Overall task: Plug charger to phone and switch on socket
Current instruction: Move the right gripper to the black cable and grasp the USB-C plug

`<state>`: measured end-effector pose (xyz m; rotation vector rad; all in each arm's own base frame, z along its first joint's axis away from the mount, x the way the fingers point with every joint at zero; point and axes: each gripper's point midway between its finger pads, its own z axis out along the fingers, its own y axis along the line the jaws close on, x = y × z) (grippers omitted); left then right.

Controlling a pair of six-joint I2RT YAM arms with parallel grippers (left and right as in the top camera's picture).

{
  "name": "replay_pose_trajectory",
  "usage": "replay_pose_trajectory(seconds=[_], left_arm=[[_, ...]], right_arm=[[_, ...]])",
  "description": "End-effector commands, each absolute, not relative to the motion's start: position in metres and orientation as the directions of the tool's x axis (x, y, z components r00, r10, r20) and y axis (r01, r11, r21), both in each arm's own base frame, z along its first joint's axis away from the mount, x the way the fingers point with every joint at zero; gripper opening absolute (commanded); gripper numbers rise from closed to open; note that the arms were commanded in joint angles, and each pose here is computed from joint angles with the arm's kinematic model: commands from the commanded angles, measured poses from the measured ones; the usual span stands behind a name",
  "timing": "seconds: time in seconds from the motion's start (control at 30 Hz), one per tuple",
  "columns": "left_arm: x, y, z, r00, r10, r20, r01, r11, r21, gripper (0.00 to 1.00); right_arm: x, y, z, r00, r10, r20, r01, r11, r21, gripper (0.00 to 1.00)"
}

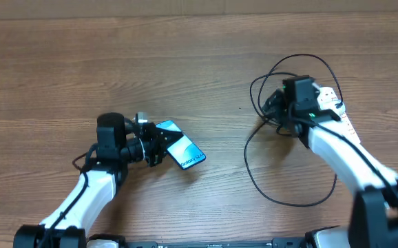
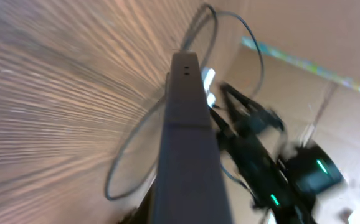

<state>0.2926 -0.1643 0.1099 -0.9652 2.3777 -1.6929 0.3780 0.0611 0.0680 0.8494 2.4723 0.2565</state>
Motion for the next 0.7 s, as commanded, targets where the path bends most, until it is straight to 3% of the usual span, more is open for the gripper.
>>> replay_pose_trajectory(seconds=[0.0,0.07,0.5,0.67], left_arm=[[0.297,-0.176,0.138,-0.863,-0.421,0.278,-0.377,0.171,-0.910,0.04],[0.297,-0.176,0.139,-0.863,-0.421,0.278,-0.376,0.171,-0.911,0.04],[0.295,-0.177,0.140,-0.874,-0.406,0.269,-0.362,0.174,-0.916,0.04],[0.295,-0.177,0.140,-0.877,-0.404,0.259,-0.354,0.178,-0.918,0.04]], right_arm=[[0.402,0.061,0.058,-0.697,0.584,-0.417,0.513,0.812,0.279,0.61],[0.403,0.059,0.045,-0.711,0.583,-0.392,0.533,0.811,0.241,0.57],[0.403,0.051,0.019,-0.679,0.631,-0.375,0.610,0.769,0.190,0.56],[0.396,0.056,0.000,-0.703,0.630,-0.331,0.613,0.772,0.168,0.48]])
